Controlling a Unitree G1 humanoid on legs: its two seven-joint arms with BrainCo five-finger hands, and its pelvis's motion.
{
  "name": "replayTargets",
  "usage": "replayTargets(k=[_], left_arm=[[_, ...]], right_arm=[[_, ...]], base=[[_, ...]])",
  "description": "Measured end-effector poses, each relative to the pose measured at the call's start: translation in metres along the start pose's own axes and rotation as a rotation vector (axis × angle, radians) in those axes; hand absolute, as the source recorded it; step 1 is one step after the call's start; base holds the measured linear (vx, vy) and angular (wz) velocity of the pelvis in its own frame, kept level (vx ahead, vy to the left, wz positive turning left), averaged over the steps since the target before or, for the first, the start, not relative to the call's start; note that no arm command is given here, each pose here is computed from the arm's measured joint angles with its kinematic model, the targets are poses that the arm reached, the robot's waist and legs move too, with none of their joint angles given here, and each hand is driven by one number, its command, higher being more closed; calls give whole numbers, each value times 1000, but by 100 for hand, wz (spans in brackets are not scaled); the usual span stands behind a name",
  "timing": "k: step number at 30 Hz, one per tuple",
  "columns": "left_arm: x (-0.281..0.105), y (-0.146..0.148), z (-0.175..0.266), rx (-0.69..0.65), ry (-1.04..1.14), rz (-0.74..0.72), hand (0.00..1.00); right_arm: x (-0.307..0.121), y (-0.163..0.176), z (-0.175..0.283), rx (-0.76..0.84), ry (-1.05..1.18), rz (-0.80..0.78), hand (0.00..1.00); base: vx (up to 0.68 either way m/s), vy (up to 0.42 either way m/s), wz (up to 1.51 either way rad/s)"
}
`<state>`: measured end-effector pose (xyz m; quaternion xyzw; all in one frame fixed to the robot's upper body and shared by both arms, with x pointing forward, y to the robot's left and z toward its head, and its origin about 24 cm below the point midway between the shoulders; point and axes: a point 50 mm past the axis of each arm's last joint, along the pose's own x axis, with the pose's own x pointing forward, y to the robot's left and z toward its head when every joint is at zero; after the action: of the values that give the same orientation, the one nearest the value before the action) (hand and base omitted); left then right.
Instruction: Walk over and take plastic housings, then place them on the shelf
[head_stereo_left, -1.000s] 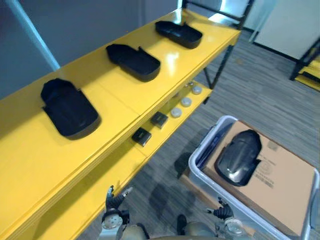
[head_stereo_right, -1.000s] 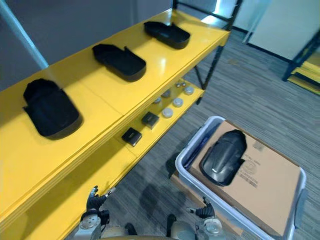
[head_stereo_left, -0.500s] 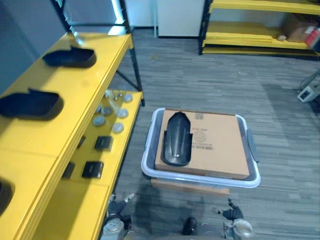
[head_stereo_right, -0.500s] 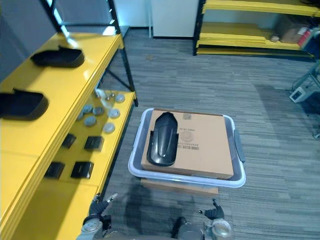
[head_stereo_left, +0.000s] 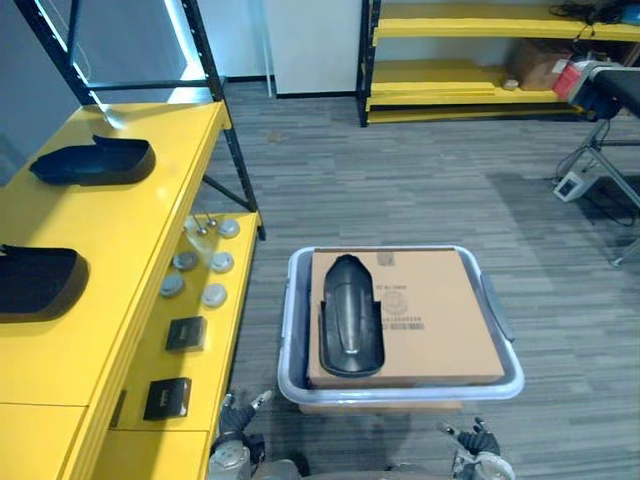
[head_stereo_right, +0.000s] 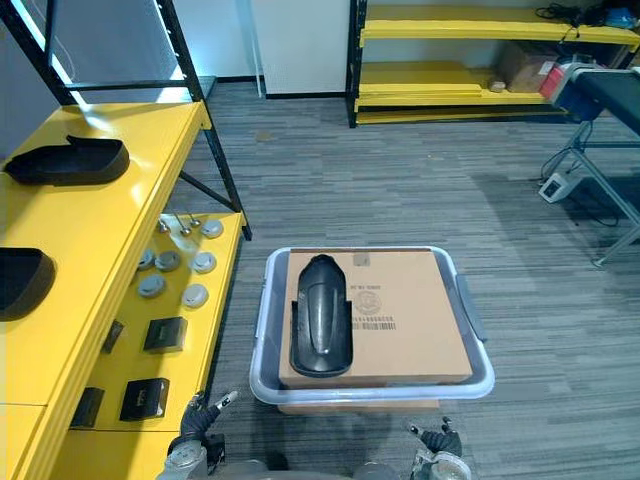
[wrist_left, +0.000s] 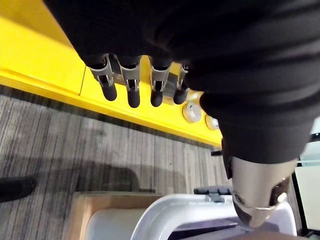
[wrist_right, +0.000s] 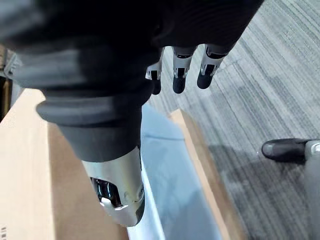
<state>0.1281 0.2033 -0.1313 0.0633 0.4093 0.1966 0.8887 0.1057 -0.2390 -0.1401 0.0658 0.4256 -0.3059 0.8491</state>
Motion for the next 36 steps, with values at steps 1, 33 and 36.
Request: replayTargets(k=[1,33,36], left_arm=[[-1,3,-5,-5,15,9,0],[-13,4,-22,25,27,-19,0],[-12,1,-15,25,1,-27,0]], right_arm=[[1,-3,1,22,-3,-15,0],[-57,114,175,-427,-839,252,0],[-45,122,168,-478,-768,240,0]], base=[[35,-11,-17],[8,0,7],[31,-18,31]])
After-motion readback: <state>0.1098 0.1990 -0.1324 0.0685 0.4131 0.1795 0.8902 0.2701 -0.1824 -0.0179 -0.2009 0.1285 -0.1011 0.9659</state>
